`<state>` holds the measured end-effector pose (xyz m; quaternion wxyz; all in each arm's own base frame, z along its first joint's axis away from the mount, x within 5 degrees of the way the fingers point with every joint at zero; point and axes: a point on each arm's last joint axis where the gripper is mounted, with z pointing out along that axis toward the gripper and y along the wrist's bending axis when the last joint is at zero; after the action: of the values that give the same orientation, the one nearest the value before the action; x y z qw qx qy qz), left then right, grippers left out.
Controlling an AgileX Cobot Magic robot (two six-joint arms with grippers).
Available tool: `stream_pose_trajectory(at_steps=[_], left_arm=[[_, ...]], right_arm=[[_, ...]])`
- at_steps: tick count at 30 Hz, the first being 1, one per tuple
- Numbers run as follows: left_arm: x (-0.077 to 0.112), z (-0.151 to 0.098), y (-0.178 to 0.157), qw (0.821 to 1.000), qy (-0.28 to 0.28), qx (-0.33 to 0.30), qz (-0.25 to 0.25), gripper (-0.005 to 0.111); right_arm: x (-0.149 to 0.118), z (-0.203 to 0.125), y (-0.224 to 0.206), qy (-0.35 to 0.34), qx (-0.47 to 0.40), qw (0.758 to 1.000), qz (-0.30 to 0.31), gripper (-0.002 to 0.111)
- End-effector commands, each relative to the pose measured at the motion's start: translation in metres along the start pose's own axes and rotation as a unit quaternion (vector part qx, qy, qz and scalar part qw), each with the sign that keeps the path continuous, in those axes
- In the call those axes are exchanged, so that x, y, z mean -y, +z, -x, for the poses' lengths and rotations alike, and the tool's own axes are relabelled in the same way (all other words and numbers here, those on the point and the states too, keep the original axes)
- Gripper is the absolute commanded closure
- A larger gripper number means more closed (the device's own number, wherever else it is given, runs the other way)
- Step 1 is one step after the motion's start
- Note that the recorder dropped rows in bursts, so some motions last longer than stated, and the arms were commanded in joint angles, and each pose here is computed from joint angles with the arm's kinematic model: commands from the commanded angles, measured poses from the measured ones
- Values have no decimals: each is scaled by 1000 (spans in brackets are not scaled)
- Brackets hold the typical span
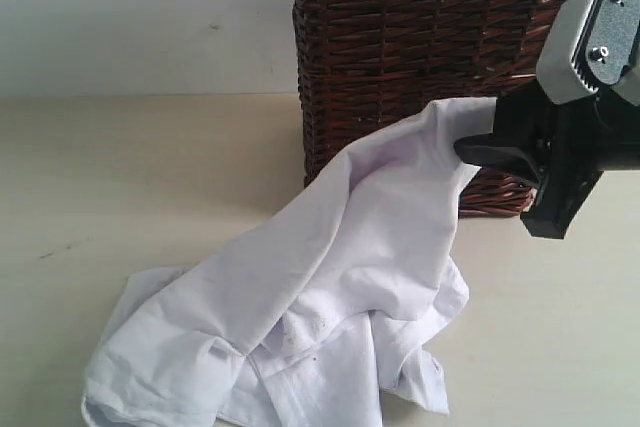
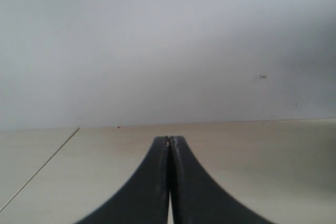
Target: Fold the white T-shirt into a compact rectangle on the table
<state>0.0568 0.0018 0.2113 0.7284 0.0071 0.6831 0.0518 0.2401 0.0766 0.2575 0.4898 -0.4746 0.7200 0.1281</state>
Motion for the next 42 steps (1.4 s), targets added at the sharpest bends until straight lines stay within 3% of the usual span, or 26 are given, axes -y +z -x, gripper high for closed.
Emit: stream_pose_trajectory(at_steps=[1, 5, 10, 13, 14, 17, 24, 27, 33, 37, 42], left_arm=[[0, 1, -1, 1000, -5, 3, 0, 107], [0, 1, -1, 1000, -5, 3, 0, 107], [0, 1, -1, 1000, -5, 3, 0, 107], [0, 1, -1, 1000, -5, 3, 0, 107], [0, 1, -1, 1000, -5, 3, 0, 107], [0, 1, -1, 1000, -5, 3, 0, 107], [0, 1, -1, 1000, -5, 3, 0, 107], [0, 1, -1, 1000, -5, 3, 0, 107], [0, 1, -1, 1000, -5, 3, 0, 107], [0, 1, -1, 1000, -5, 3, 0, 107], [0, 1, -1, 1000, -5, 3, 0, 107]], right_arm=[[8, -3, -5, -6, -23, 998, -57, 49], [2, 14, -23, -27, 12, 997, -71, 38], [-17, 47, -66, -75, 83, 988, -103, 38], [-51, 65, -86, -64, 163, 985, 13, 38], [-66, 67, -88, -42, 183, 978, 91, 38], [-87, 52, -79, 20, 175, 963, 204, 41], [-114, 7, -27, 60, 103, 941, 315, 43], [-120, -8, -3, 66, 57, 940, 330, 43], [-142, -37, 42, -17, -19, 932, 361, 43], [-148, -59, 64, -70, -99, 938, 324, 43], [-156, -67, 72, -154, -100, 922, 340, 43]])
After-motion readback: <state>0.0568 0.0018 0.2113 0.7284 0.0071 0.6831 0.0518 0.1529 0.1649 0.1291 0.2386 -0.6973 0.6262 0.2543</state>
